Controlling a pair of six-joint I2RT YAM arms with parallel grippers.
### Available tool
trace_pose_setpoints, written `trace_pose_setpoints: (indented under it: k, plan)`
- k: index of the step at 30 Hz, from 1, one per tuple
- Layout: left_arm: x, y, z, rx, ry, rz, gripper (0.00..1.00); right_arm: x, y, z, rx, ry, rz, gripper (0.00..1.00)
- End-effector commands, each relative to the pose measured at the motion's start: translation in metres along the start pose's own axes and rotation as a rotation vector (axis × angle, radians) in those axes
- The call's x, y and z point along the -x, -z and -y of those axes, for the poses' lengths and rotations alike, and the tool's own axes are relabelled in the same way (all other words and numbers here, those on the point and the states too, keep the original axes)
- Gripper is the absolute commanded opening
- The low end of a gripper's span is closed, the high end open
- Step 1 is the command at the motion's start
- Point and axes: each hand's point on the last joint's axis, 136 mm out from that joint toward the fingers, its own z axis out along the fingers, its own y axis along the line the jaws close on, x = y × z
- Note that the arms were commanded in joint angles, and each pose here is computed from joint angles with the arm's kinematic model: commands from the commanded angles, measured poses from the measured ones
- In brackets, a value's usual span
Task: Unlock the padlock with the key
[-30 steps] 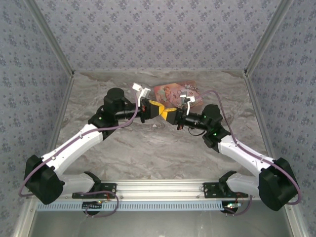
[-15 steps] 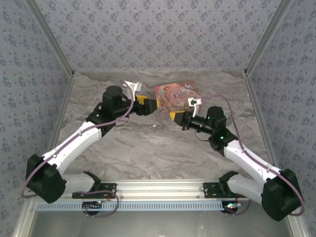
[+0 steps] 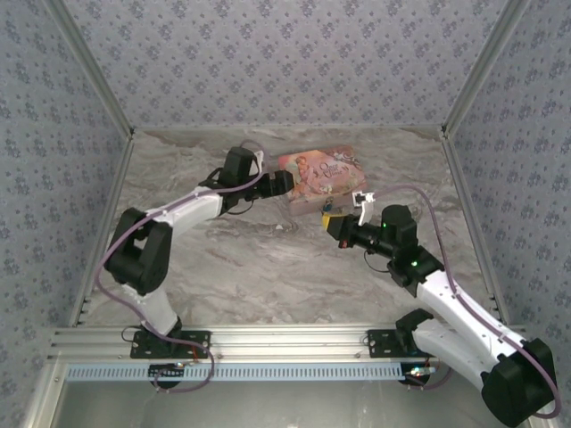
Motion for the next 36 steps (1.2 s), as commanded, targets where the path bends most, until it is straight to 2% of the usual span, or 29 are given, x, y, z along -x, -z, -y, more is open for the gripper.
trace_pose_setpoints:
  k: [1,8,15,23,36]
  plan:
    - [0.009,-0.01,0.006,-0.026,0.039,0.0,0.92,-0.006,0.004,0.011,-0.052,-0.015,-0.007,0.0]
    - [-0.009,-0.039,-0.009,-0.012,0.096,-0.111,0.88,-0.007,0.005,0.014,-0.068,-0.015,-0.007,0.0]
    - [-0.027,-0.049,-0.027,0.033,0.132,-0.178,0.85,-0.004,0.004,0.012,-0.066,-0.011,-0.007,0.0]
    - [-0.052,-0.045,-0.058,0.101,0.171,-0.241,0.81,-0.004,0.003,0.013,-0.072,-0.012,-0.013,0.0]
    - [-0.077,-0.018,-0.113,0.2,0.239,-0.25,0.8,-0.005,-0.001,0.015,-0.078,-0.014,-0.023,0.0]
